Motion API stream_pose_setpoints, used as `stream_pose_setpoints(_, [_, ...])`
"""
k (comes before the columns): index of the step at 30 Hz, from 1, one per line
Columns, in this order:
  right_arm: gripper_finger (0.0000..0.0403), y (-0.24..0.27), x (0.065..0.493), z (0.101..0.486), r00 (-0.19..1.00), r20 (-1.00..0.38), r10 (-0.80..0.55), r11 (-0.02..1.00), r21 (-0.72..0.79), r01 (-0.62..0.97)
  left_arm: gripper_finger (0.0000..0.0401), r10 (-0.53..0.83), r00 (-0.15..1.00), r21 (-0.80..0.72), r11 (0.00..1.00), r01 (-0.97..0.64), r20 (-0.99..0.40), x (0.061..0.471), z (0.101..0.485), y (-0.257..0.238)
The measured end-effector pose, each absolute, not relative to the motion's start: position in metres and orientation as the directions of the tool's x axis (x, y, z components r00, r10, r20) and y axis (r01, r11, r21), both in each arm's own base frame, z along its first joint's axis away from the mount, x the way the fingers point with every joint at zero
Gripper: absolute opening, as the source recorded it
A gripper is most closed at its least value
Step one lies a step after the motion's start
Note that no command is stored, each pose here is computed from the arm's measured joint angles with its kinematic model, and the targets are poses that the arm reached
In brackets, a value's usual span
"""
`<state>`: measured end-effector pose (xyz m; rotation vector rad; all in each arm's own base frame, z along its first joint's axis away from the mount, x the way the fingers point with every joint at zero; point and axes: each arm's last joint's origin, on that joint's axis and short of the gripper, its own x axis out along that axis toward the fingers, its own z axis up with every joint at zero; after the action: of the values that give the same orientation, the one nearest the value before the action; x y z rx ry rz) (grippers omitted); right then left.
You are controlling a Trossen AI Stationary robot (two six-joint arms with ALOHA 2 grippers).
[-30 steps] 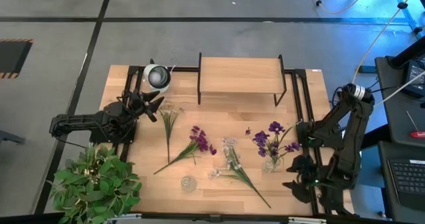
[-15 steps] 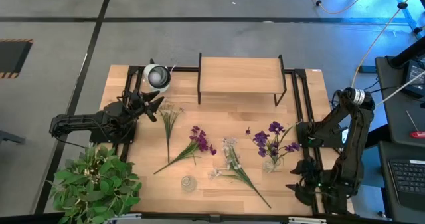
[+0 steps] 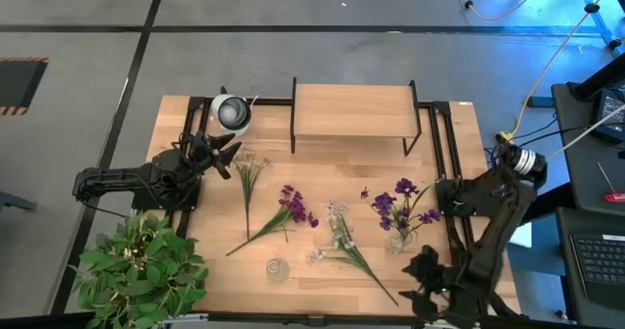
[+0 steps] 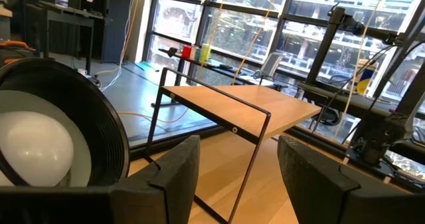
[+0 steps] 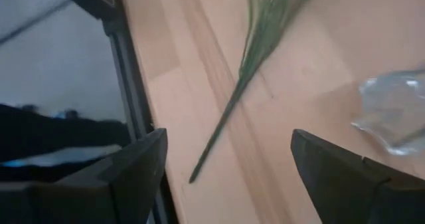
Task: Pick and place flowers into a vace then onto a shelf
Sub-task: Put the bottom white flowers into the right transparent vase
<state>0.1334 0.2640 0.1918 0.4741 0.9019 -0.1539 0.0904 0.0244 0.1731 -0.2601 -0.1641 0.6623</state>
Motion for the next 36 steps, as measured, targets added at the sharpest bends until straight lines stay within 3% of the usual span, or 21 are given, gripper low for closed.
stream_pose_setpoints(9, [0.0315, 0.287, 0.176, 0.164, 0.585, -0.808, 0.073, 0.940, 0.252, 0.231, 0.0196, 0.622, 0.780, -0.288, 0.760, -0.582, 0.067, 0.090, 0.173, 0.024])
stream_pose_setpoints(15, [0.0276, 0.306, 0.189, 0.146, 0.511, -0.859, -0.034, 0.954, 0.124, 0.271, 0.0196, 0.596, 0.800, -0.285, 0.780, -0.557, 0.067, 0.091, 0.173, 0.023])
stream_pose_setpoints(19, [0.0250, 0.318, 0.195, 0.131, 0.450, -0.893, -0.021, 0.954, 0.117, 0.276, 0.0196, 0.582, 0.811, -0.284, 0.790, -0.544, 0.067, 0.091, 0.173, 0.023])
stream_pose_setpoints(28, [0.0213, 0.317, 0.199, 0.122, 0.427, -0.900, -0.088, 0.847, 0.158, 0.507, 0.0196, 0.582, 0.811, -0.284, 0.790, -0.544, 0.067, 0.091, 0.173, 0.023])
stream_pose_setpoints(36, [0.0200, 0.311, 0.206, 0.121, 0.430, -0.895, -0.117, 0.837, 0.144, 0.528, 0.0196, 0.582, 0.810, -0.284, 0.790, -0.544, 0.067, 0.091, 0.173, 0.023])
